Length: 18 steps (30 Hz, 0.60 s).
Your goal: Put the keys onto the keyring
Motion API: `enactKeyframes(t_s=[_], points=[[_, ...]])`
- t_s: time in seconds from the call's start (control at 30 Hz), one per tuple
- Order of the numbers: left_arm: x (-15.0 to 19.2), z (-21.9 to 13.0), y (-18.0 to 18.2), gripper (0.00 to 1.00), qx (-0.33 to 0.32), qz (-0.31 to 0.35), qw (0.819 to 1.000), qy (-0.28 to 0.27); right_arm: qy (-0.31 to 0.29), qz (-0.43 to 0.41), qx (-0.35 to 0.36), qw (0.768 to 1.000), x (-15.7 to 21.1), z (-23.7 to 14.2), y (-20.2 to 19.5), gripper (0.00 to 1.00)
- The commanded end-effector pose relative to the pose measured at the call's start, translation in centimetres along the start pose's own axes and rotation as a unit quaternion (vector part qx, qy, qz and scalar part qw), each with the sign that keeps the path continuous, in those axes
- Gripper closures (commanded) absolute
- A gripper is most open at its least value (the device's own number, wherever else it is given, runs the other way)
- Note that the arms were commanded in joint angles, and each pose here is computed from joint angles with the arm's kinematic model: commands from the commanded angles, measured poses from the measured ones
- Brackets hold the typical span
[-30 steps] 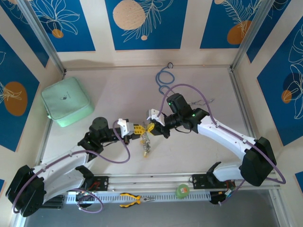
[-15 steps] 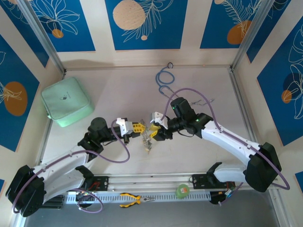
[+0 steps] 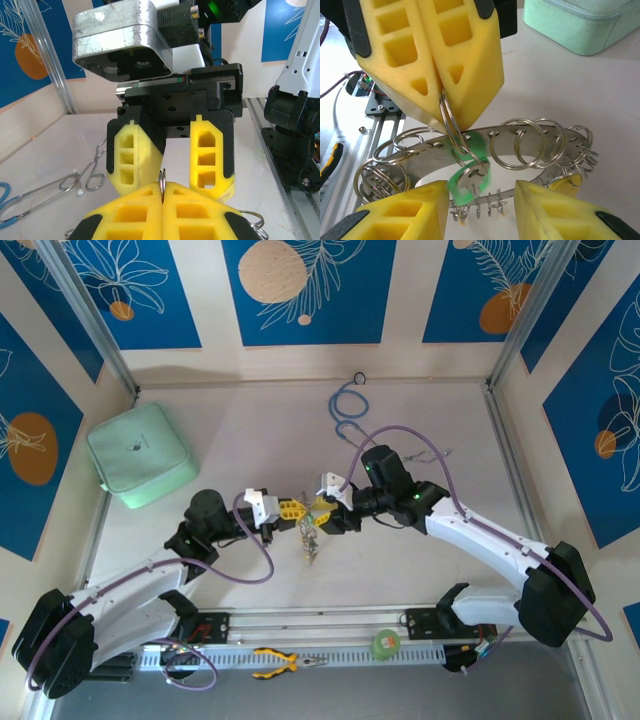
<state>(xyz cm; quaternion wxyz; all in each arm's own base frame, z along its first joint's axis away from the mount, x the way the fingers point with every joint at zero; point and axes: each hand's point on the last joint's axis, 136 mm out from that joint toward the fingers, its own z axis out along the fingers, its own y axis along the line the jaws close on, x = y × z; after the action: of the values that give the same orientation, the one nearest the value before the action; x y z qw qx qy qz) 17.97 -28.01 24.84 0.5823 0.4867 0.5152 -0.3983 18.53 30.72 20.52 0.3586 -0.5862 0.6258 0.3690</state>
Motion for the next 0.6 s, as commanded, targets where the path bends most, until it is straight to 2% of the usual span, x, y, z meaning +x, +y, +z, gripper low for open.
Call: enactKeyframes(t_s=[0.0,0.07,0.43,0.57], points=[[-1.7,-0.1,-0.1,1.0,0.001,0.018,0.999,-0.033,-0.016,0.002,-0.032,0.999,-0.8,0.4,1.0,0.61],[-1.7,-0.1,-0.1,1.0,0.0,0.019,0.999,-0.035,-0.014,0.0,-0.032,0.999,-0.8,0.6,0.9,0.62],[-2.1,0.0,0.1,1.0,-0.003,0.021,0.999,-0.041,0.004,-0.002,-0.031,1.0,-0.4,2.0,0.7,0.91],[-2.4,0.0,0.1,1.0,-0.003,0.022,0.999,-0.045,0.019,-0.007,-0.041,0.999,0.0,2.9,1.2,0.96]])
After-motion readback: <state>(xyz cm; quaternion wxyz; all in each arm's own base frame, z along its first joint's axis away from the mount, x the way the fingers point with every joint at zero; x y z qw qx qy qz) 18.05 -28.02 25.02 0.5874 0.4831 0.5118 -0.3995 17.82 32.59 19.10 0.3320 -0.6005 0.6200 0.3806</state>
